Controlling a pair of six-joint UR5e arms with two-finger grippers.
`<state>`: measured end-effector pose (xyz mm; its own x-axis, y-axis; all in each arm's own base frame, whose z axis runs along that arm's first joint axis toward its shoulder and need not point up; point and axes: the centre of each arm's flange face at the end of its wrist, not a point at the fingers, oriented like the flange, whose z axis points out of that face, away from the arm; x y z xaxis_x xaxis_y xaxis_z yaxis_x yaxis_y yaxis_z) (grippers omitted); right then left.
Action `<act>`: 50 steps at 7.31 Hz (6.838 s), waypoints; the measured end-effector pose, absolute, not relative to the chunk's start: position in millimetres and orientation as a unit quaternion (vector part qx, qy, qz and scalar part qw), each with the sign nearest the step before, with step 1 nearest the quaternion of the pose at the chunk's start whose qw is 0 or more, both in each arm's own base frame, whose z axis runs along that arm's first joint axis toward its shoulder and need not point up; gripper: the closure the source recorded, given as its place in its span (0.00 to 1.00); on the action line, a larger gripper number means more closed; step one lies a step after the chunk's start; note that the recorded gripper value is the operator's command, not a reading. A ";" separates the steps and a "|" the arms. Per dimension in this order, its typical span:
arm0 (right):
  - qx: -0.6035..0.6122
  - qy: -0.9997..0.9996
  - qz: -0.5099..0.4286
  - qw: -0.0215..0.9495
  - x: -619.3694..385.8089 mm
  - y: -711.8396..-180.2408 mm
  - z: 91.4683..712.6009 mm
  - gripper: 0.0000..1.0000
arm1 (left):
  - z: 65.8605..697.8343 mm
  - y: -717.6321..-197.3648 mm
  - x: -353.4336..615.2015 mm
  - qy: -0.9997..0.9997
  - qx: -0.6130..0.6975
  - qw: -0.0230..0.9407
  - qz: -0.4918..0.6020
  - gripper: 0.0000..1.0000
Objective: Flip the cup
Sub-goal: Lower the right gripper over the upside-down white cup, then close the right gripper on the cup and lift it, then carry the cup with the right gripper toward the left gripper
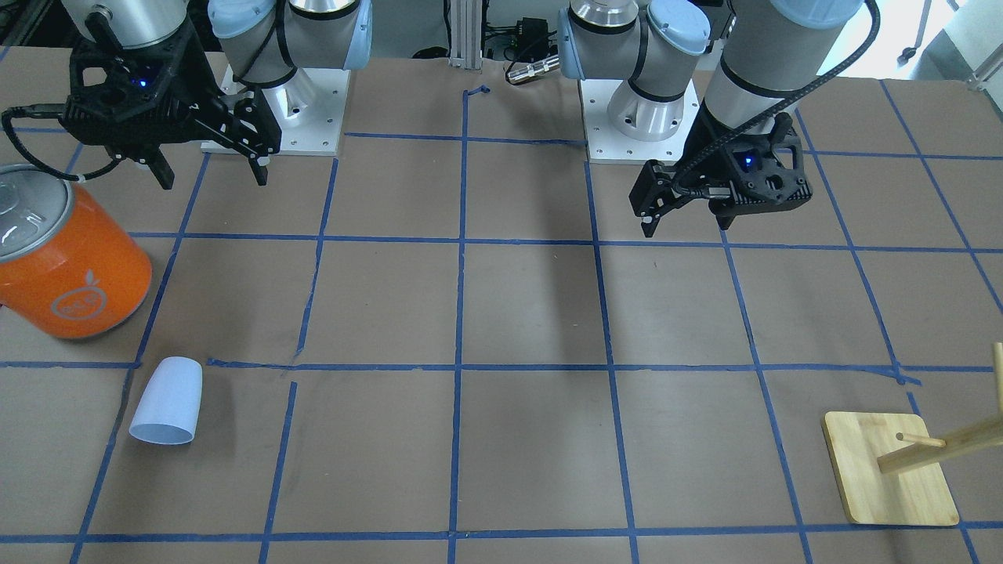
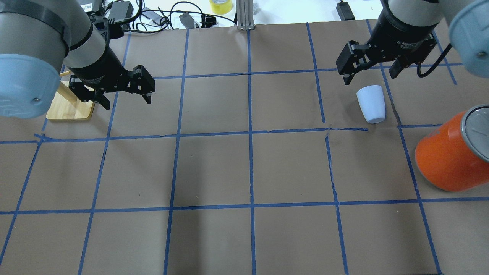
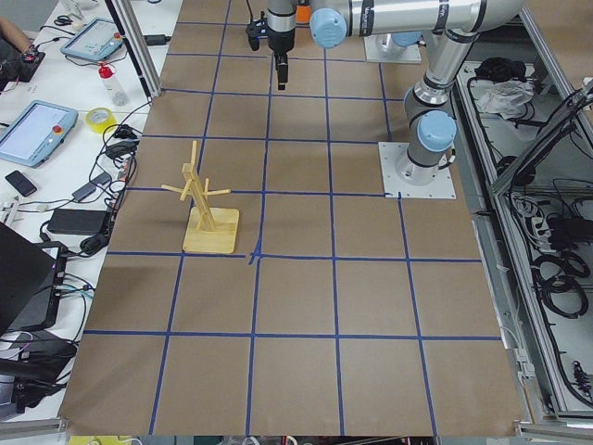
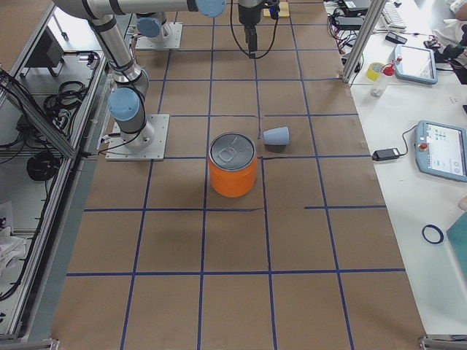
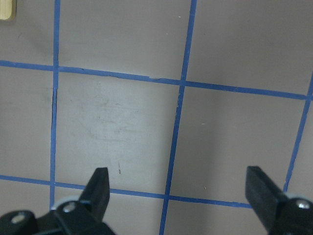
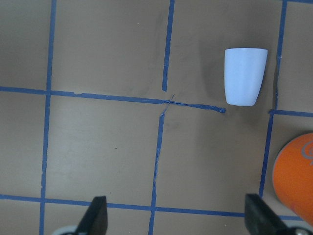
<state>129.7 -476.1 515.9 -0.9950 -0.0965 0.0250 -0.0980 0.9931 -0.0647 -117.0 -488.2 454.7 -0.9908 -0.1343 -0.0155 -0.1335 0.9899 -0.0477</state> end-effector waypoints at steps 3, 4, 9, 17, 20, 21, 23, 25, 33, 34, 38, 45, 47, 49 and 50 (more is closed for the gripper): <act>0.044 -0.999 0.019 0.013 126.8 -477.9 510.4 0.00 | 454.3 -487.8 -117.0 0.997 -0.067 0.010 -0.023 0.00; 0.040 -0.999 0.017 0.013 124.2 -478.7 508.8 0.00 | 454.3 -487.8 -116.9 0.997 -0.067 0.010 -0.023 0.00; 0.025 -0.999 0.029 0.007 115.8 -511.3 486.6 0.00 | 454.4 -487.9 -117.0 0.998 -0.066 0.010 -0.023 0.00; 0.027 -0.999 0.036 0.020 10.0 -641.9 315.3 0.00 | 454.4 -488.0 -117.0 0.997 -0.066 0.010 -0.024 0.00; 0.051 -0.998 0.029 0.029 -5.1 -653.7 269.5 0.00 | 454.7 -487.9 -116.7 0.997 -0.067 0.010 -0.024 0.00; 0.048 -0.998 0.031 0.032 -11.2 -656.3 257.0 0.00 | 455.6 -487.6 -116.4 0.997 -0.067 0.010 -0.025 0.00; 0.044 -0.998 0.029 0.032 -17.8 -655.3 232.9 0.00 | 457.1 -486.7 -115.9 0.997 -0.067 0.010 -0.026 0.00; 0.041 -0.998 0.027 0.027 -17.3 -653.4 222.3 0.00 | 458.9 -486.5 -114.8 0.997 -0.067 0.010 -0.028 0.00; 0.043 -0.999 0.001 0.023 -18.6 -654.4 185.7 0.46 | 461.8 -485.9 -111.7 0.997 -0.068 0.010 -0.031 0.00; 0.044 -0.999 0.001 0.025 -19.0 -654.7 187.3 0.86 | 461.5 -485.8 -111.6 0.997 -0.068 0.011 -0.031 0.00; 0.072 -0.997 0.030 0.030 2.7 -654.2 229.4 0.98 | 460.7 -485.5 -109.4 0.997 -0.068 0.022 -0.030 0.00; 0.459 -0.882 0.110 -0.001 336.3 -582.5 266.7 0.92 | 461.5 -485.7 -108.7 0.997 -0.069 0.025 -0.031 0.00; 0.553 -0.825 0.115 -0.004 382.3 -564.1 241.1 0.91 | 461.5 -485.7 -108.5 0.997 -0.068 0.025 -0.031 0.00; 0.617 -0.778 0.114 0.002 399.1 -556.0 231.1 0.87 | 462.1 -486.2 -108.4 0.997 -0.068 0.025 -0.033 0.00; 0.644 -0.757 0.112 0.003 408.7 -549.4 228.4 0.84 | 463.2 -486.7 -108.1 0.997 -0.068 0.025 -0.035 0.00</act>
<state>408.7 -549.4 228.4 -0.1717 -0.9738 0.1489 -0.9751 0.1465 -0.1664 -108.1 -486.7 463.2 -0.9895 -0.1371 -0.0449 -0.1336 0.9883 -0.0738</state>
